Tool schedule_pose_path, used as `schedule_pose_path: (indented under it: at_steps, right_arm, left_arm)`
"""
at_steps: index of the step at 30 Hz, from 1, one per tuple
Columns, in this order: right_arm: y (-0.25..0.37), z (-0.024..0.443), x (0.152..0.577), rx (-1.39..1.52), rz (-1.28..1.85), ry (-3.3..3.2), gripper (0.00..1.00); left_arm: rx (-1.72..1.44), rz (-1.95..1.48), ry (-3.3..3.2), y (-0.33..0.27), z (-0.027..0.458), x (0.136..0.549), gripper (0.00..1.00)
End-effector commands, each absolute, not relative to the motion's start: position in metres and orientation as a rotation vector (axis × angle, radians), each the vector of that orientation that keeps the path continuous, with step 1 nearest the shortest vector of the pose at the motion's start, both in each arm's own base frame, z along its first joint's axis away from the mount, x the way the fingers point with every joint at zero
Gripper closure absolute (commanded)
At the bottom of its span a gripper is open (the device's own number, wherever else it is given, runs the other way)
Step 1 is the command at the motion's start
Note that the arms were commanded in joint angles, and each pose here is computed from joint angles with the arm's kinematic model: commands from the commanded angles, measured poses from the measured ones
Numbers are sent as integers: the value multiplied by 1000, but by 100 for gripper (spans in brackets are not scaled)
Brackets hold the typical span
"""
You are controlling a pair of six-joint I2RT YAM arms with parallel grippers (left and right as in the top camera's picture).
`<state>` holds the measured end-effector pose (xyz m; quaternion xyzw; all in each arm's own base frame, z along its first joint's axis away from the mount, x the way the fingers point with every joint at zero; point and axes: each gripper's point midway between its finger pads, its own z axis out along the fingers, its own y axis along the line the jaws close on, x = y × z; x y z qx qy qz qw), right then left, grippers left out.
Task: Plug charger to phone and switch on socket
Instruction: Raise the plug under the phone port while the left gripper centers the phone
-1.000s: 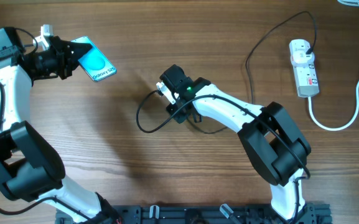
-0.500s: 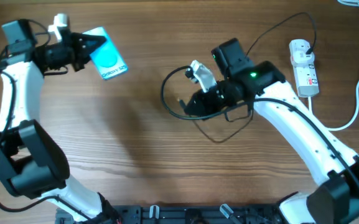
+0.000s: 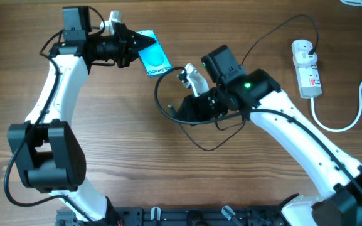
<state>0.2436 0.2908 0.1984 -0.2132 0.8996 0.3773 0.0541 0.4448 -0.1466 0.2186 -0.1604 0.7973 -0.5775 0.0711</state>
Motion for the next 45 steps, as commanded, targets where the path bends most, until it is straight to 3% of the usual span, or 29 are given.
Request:
schedule_pose_path:
  at_steps: [1,6,12,20,26,30,35,45]
  right_arm:
    - [284,214,244,-600,1097,2727,95]
    - [261,240,201,-646,1126,2757,96]
    - [200,268,160,-467,890,2778,96]
    - [196,251,155,-420,878,2846,96]
    - [162,252,140,-218,735,2853,96]
    - [153,254,141,-157,725,2773,96]
    - [167,244,154,-224,768,2728,96]
    - [192,254,187,-294,898,2626,96]
  left_arm:
    - [-266,-1755,2364,-162,238,432,96]
    - [-224,-1802,2473,-196,229,406,96]
    - [-154,-1873,2613,-252,225,369,96]
    - [-156,-1807,2663,-326,233,348,96]
    - [-229,-1760,2677,-331,229,351,96]
    - [-210,-1765,2675,-332,229,350,96]
    - [92,-1957,2500,-333,264,348,96]
    - [104,-2030,2455,-314,275,355,96]
